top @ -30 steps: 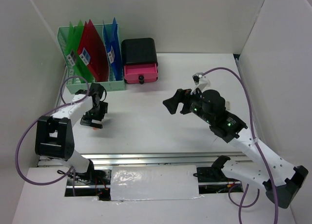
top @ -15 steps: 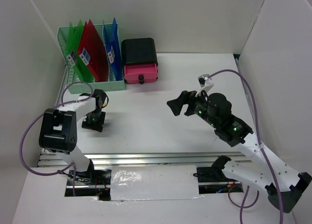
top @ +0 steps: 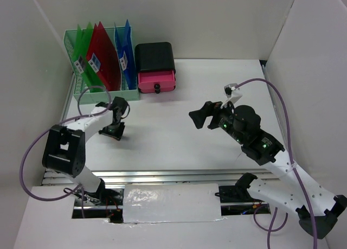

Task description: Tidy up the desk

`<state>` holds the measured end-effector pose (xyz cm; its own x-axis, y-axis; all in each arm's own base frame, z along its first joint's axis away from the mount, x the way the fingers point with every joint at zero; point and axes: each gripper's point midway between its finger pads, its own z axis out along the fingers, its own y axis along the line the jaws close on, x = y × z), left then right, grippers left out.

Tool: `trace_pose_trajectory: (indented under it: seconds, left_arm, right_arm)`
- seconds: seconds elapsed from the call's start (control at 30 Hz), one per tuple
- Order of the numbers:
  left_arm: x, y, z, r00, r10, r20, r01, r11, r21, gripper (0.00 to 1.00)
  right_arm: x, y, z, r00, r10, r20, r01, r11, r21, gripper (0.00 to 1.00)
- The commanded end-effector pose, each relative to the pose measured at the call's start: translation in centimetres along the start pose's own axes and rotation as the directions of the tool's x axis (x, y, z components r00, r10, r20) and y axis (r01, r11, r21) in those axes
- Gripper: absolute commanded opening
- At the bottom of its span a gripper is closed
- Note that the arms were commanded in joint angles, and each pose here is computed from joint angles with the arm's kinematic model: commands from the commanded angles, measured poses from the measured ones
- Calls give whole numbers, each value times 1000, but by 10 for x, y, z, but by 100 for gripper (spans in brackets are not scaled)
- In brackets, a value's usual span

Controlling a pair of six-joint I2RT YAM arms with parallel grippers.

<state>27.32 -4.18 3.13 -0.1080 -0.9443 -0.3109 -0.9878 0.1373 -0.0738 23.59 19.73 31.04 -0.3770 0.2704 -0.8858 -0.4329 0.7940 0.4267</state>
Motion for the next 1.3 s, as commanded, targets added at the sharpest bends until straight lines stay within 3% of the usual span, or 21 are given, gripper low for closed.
trace_pose_trajectory:
  seconds: [0.0,0.1,0.27,0.3,0.4,0.43,0.5,0.53,0.73,0.97,1.0,1.07,1.13,1.2,1.27]
  left_arm:
    - [19,-51,-80,993,106,50,-115,954,275,0]
    - [32,-106,-155,991,103,90,-135,843,520,0]
    - [34,-168,-215,998,33,55,-64,664,745,0]
    - [34,-187,-234,1000,-3,24,-17,588,808,0]
    - [40,-213,-248,999,-38,-26,41,485,874,0]
    - [43,-229,-260,996,-58,-62,81,413,907,0]
    - [52,-245,-257,991,-70,-111,129,375,918,0]
    - [53,-255,-271,986,-82,-147,166,313,935,0]
    - [58,-292,-274,979,-129,-158,189,277,942,0]
    - [55,-302,-269,974,-170,-147,192,288,938,1]
    - [55,-303,-266,974,-172,-150,196,292,936,3]
    - [55,-303,-260,972,-178,-151,201,308,930,18]
    - [57,-302,-254,972,-177,-152,203,323,924,27]
    - [57,-300,-250,970,-183,-160,214,330,919,33]
    - [58,-298,-244,968,-186,-166,222,336,915,32]
  right_arm:
    - [-13,-8,-1,999,-19,42,17,999,52,100]
    - [-20,-20,3,999,-9,46,3,991,135,100]
    - [-27,-42,8,995,80,61,-91,976,197,100]
    - [-27,-43,9,994,88,59,-98,976,192,100]
    - [-28,-46,11,994,92,55,-101,976,194,100]
    - [-27,-47,11,994,92,53,-101,975,196,100]
    - [-25,-47,14,995,93,42,-100,975,196,100]
    - [-25,-47,15,995,94,39,-100,975,197,100]
    - [-19,-47,19,996,86,13,-87,978,190,100]
    - [-18,-47,18,997,74,10,-74,979,189,100]
    - [-18,-47,17,997,72,11,-73,980,185,100]
    - [-18,-46,17,997,71,11,-71,981,183,100]
    - [-18,-47,15,998,69,12,-70,980,185,100]
    - [-19,-47,13,998,67,18,-69,980,186,100]
    - [-20,-47,11,998,64,22,-67,981,183,100]
